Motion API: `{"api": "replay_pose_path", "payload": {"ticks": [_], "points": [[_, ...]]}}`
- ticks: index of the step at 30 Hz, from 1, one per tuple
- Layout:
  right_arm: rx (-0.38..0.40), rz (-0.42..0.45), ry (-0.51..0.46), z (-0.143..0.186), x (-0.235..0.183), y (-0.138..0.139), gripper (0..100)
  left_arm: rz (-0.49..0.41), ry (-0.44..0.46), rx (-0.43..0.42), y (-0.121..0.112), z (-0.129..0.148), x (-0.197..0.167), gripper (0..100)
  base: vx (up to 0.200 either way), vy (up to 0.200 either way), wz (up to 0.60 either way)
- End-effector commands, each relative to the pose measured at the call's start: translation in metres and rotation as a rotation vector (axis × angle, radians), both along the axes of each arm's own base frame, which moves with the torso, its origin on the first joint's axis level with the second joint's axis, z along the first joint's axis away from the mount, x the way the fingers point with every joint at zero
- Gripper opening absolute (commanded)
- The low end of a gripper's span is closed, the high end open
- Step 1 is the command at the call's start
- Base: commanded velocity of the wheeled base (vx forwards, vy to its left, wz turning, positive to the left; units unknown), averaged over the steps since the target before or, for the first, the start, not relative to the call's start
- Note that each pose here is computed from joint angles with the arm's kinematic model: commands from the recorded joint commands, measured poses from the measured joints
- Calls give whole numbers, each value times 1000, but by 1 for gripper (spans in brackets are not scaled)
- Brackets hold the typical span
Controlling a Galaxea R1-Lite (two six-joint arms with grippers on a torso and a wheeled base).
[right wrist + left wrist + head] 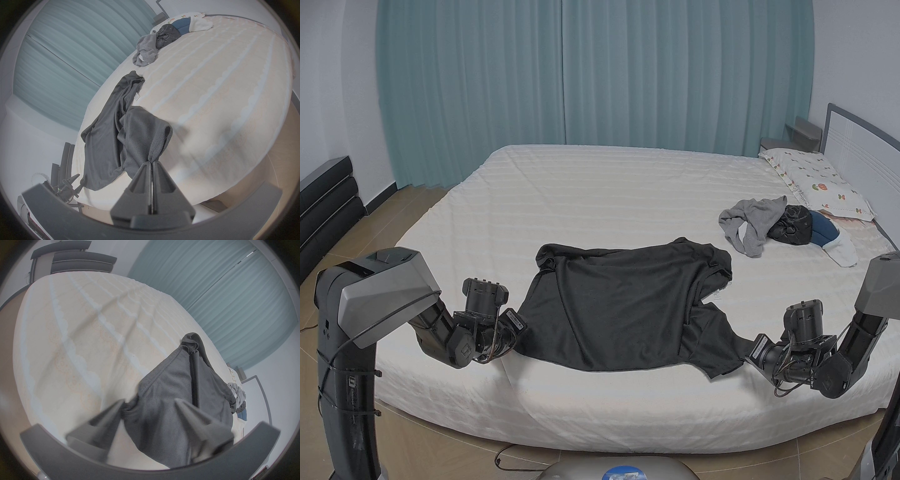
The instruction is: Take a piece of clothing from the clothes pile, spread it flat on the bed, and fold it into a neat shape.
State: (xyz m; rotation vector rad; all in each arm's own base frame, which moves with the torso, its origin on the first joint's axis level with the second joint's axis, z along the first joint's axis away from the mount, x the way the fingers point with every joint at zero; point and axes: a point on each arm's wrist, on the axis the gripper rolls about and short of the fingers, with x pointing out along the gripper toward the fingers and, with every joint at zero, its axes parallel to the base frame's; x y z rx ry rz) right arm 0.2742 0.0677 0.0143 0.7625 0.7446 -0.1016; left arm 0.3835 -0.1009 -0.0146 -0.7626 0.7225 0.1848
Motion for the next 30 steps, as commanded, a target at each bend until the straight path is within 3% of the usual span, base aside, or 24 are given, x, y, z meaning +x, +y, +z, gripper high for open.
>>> {"api": "replay_pose_path", "payload": {"ticks": [1,9,13,18,23,27,30], "points": [[3,-3,-5,1,2,0,0,2,8,4,-1,-6,2,0,0,0,0],[1,-8,-7,2,0,-2,0,17,46,28,4,-9,-12,0,0,0,0],[-6,-16,-8,3,0,-6,0,16,51,34,8,3,-26,0,0,0,0],[-98,-2,-4,1,-8,-9,0,-40,71,95,15,19,-57,0,0,0,0],[-133,20,7,4,-18,-12,0,-52,81,107,17,32,-67,0,0,0,0],[-195,51,2,10,-28,-20,0,-104,197,168,20,38,-82,0,0,0,0],[-233,72,37,11,-34,-24,0,-123,236,188,21,38,-87,0,0,0,0]]}}
